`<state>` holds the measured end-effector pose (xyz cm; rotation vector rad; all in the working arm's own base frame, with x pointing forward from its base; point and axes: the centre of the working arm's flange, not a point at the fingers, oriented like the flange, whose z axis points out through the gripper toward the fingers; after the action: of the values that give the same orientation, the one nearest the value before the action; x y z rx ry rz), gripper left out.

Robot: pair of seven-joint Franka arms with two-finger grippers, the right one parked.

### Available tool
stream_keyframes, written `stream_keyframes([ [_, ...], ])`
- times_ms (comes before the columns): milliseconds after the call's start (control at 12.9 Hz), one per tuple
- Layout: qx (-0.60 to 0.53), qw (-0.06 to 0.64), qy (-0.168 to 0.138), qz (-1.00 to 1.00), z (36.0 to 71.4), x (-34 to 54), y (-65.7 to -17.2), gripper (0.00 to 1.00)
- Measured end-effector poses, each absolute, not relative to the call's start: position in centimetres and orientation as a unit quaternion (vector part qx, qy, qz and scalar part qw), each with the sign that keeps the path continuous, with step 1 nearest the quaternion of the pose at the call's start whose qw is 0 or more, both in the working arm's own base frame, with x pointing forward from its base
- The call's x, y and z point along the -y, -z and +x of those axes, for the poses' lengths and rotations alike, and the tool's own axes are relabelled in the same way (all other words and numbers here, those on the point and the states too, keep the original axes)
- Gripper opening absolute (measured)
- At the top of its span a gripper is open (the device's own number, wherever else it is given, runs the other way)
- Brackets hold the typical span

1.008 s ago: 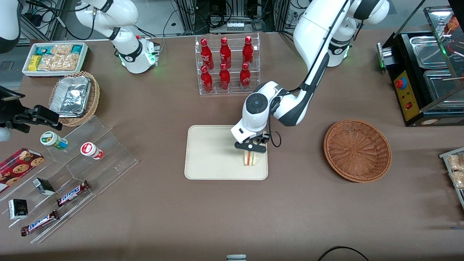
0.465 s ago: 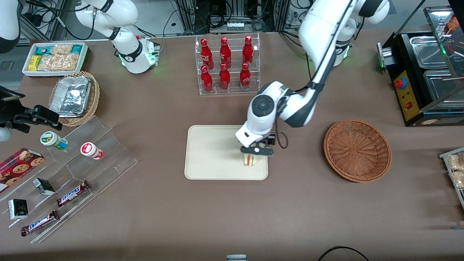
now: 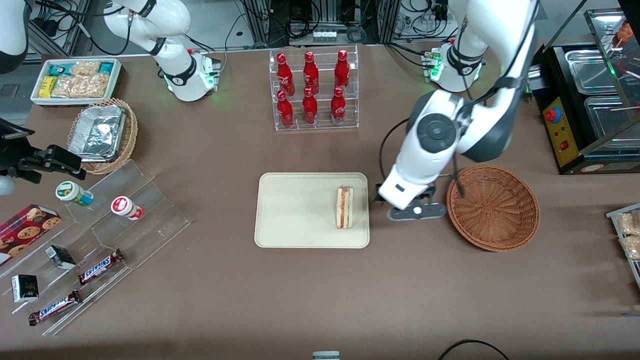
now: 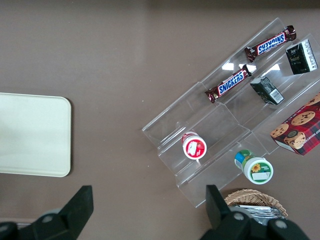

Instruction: Place sandwich from basket to tray

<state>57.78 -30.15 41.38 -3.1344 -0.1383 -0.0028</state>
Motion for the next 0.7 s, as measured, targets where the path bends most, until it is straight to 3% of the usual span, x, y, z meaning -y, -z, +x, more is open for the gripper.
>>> stream_keyframes([
  [388,0.06,0.007,-0.005,-0.998,59.2,19.2,-47.9,1.0],
  [698,0.034,0.009,-0.008,-0.999,57.8,12.3,-52.9,1.0],
])
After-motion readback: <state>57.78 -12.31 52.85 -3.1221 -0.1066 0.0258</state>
